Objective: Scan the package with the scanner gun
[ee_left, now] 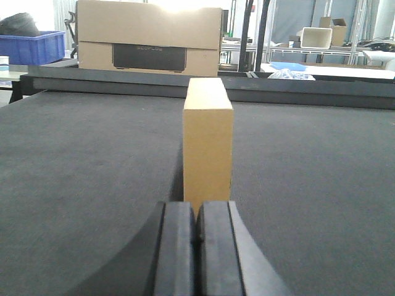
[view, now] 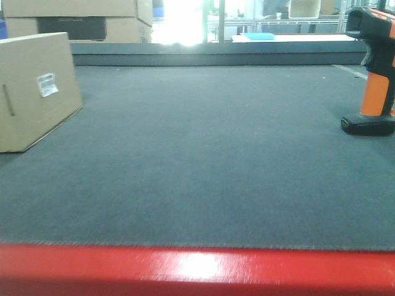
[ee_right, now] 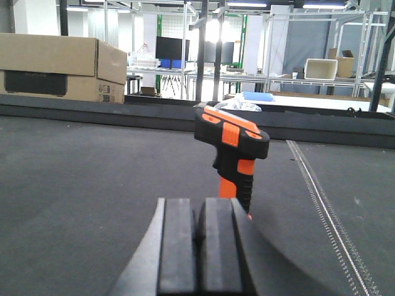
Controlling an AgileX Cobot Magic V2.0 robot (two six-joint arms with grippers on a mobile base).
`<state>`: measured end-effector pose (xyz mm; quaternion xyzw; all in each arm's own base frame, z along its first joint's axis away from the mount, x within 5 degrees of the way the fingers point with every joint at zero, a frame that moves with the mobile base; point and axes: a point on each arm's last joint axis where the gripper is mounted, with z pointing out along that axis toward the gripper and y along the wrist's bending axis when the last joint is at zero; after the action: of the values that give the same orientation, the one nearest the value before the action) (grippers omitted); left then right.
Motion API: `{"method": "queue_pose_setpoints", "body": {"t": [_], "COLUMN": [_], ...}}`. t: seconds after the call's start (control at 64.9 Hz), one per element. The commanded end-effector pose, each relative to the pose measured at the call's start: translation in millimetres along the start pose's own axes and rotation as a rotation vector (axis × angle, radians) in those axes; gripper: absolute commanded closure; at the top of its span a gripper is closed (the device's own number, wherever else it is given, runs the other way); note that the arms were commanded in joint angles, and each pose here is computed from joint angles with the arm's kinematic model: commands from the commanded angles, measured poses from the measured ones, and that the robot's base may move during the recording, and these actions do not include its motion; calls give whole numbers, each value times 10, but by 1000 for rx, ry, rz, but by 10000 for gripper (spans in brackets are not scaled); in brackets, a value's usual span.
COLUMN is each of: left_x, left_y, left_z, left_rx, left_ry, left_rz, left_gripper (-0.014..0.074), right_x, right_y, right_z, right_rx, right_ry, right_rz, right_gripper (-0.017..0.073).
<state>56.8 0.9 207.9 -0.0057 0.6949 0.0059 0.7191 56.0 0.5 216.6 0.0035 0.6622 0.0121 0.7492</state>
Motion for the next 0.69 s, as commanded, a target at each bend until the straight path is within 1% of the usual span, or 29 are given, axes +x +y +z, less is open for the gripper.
{"method": "queue_pose_setpoints", "body": {"t": [0.0,0.678], "left_x": [-21,-21], "left_y": [0,0], "left_z": [-4,-4], "left_rx": [1,1], "left_ry": [-18,-18], "left_rz": [-16,-16], "left_gripper": [704,704], "right_x": [-22,-22], "right_y": [0,0], "right_z": [-2,-2], "right_rx": [0,0], "right_ry": [-25,-25], "right_rz": [-5,-5], "right_gripper": [721,721]}}
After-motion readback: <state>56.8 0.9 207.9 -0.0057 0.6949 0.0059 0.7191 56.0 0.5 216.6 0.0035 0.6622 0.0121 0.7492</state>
